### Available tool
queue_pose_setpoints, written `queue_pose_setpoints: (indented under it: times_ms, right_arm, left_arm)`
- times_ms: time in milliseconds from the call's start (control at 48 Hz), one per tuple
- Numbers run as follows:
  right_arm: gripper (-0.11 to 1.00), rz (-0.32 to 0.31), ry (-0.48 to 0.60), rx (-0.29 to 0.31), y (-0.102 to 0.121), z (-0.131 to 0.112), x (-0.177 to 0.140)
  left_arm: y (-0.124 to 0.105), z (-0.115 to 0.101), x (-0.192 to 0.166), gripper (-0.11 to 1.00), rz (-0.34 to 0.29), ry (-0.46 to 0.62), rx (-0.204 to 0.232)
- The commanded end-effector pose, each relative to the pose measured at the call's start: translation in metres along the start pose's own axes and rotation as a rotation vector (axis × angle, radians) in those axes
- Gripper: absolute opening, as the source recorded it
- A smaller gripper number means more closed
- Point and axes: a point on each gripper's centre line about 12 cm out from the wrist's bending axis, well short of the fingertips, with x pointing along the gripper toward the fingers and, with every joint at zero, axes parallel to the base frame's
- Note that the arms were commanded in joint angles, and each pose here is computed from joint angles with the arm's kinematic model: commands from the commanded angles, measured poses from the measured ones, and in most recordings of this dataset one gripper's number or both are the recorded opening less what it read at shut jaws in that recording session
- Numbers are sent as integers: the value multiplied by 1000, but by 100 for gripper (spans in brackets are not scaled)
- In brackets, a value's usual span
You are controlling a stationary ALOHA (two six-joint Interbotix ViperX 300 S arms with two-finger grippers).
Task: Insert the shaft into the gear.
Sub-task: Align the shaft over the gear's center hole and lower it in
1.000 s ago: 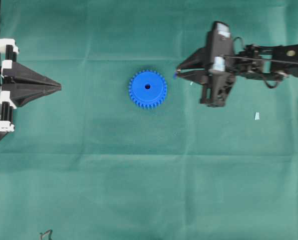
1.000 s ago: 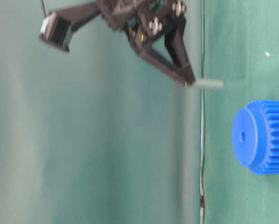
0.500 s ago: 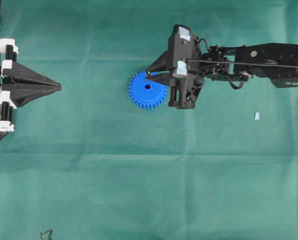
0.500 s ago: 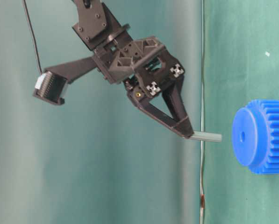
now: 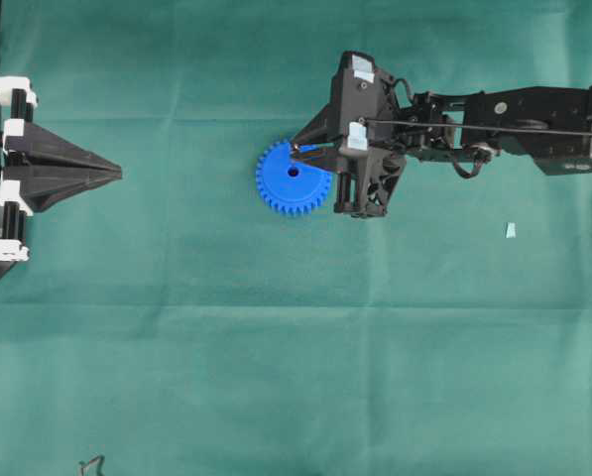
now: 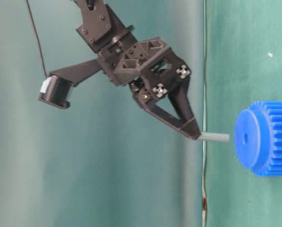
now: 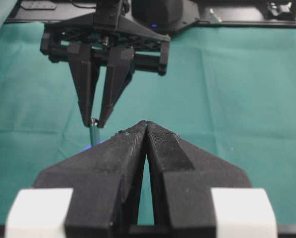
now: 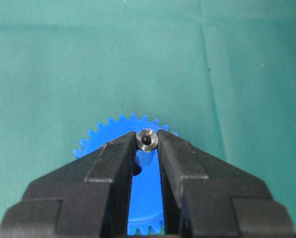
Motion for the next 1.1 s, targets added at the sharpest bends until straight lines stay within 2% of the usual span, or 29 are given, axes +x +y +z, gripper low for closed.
queue_pose_setpoints:
  times_ms: [0, 1084]
  right_arm:
    - [17, 9, -41, 2, 4, 14, -2]
    - [17, 10, -22, 7, 6, 6, 9]
  left_arm:
    - [1, 11, 2, 0, 3, -26, 1]
    - [1, 11, 2, 0, 3, -26, 1]
